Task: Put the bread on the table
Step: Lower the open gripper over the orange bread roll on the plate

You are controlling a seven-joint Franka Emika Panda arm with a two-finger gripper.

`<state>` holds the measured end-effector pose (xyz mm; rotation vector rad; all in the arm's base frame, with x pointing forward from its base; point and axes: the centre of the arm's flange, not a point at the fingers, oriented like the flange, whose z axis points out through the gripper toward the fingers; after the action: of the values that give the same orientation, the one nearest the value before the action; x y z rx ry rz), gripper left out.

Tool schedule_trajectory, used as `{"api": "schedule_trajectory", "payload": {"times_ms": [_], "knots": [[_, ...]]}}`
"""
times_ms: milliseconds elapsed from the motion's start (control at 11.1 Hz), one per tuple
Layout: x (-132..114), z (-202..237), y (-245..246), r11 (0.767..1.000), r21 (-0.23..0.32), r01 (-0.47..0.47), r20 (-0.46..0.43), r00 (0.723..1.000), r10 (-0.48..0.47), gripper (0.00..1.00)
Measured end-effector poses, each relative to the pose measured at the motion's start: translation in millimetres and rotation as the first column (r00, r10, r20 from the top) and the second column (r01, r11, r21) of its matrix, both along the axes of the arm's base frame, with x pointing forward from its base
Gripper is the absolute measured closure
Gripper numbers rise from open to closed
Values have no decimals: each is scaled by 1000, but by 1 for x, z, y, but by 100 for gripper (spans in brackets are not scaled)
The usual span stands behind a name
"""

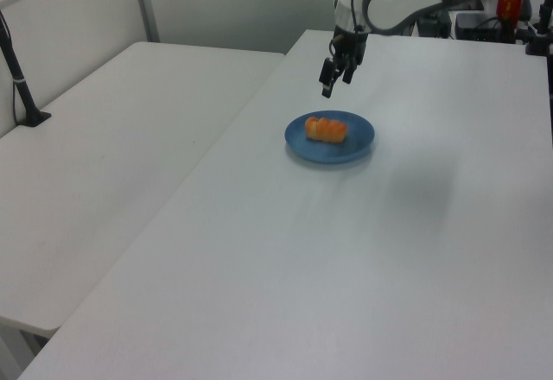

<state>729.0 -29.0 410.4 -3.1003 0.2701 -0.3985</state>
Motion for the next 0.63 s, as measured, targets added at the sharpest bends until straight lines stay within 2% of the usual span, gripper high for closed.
{"api": "schedule_trajectory", "payload": {"times_ms": [361,632], "knots": [[15,-58,7,1000,-2,-14,12,1000,14,0],[16,-77,22,999,-2,-40,-10,999,40,0]]}}
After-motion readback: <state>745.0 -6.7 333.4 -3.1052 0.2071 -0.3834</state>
